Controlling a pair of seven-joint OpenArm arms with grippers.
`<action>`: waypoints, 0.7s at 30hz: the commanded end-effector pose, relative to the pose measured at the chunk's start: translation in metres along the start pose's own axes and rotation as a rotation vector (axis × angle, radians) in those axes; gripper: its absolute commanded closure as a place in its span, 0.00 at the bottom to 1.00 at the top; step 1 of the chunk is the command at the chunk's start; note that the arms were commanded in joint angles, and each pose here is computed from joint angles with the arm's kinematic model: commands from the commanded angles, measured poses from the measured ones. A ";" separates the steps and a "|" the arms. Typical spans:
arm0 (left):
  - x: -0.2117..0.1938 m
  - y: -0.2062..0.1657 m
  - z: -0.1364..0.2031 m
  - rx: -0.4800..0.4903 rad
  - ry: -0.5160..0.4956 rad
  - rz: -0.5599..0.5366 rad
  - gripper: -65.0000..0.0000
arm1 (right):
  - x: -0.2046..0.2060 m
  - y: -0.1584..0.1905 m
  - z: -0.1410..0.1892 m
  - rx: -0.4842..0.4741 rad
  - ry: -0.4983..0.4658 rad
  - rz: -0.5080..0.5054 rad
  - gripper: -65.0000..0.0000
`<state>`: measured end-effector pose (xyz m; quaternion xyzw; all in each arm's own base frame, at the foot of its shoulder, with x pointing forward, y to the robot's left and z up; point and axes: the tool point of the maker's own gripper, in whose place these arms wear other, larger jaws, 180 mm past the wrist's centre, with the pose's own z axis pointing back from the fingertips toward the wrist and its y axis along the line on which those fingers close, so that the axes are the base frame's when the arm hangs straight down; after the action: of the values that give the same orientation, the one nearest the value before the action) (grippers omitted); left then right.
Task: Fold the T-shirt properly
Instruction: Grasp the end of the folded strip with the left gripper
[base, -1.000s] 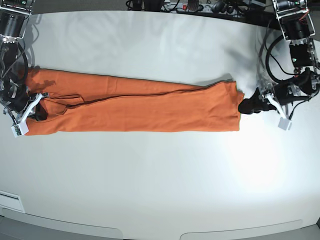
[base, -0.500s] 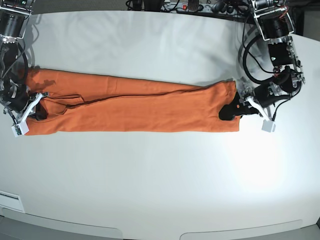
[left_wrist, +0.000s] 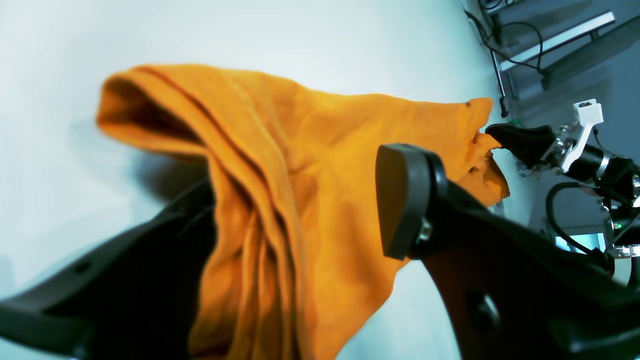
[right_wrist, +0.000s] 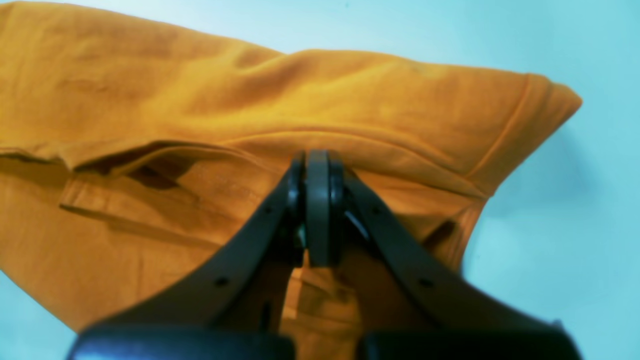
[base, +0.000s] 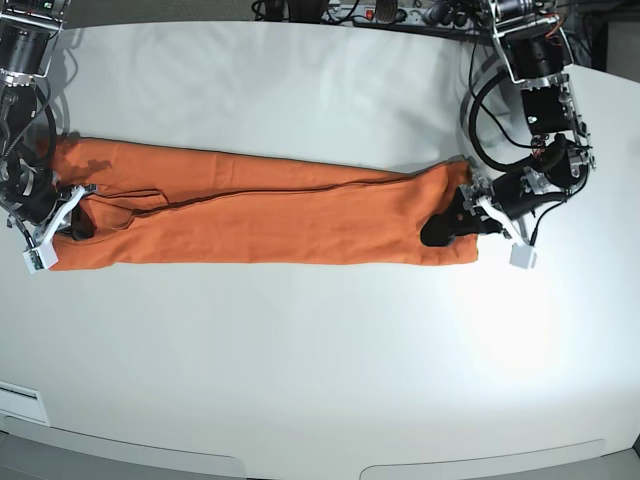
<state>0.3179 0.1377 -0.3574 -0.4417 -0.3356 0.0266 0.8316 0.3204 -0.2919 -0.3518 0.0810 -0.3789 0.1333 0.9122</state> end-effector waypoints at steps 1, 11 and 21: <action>-0.013 -0.002 -0.006 -0.002 0.051 0.030 0.52 | 0.019 -0.008 0.008 -0.013 -0.049 0.021 1.00; -0.014 0.000 -0.007 0.012 0.063 0.019 1.00 | -0.003 -0.005 0.006 -0.020 -0.011 0.031 1.00; 0.005 -0.008 -0.009 -0.018 0.035 -0.007 1.00 | -0.035 -0.002 0.004 -0.052 0.036 0.042 1.00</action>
<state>0.3261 0.1290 -0.3509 -0.4462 -0.3348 0.0110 0.8299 0.2902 -0.2933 -0.3825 0.0614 -0.3626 0.1372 0.9197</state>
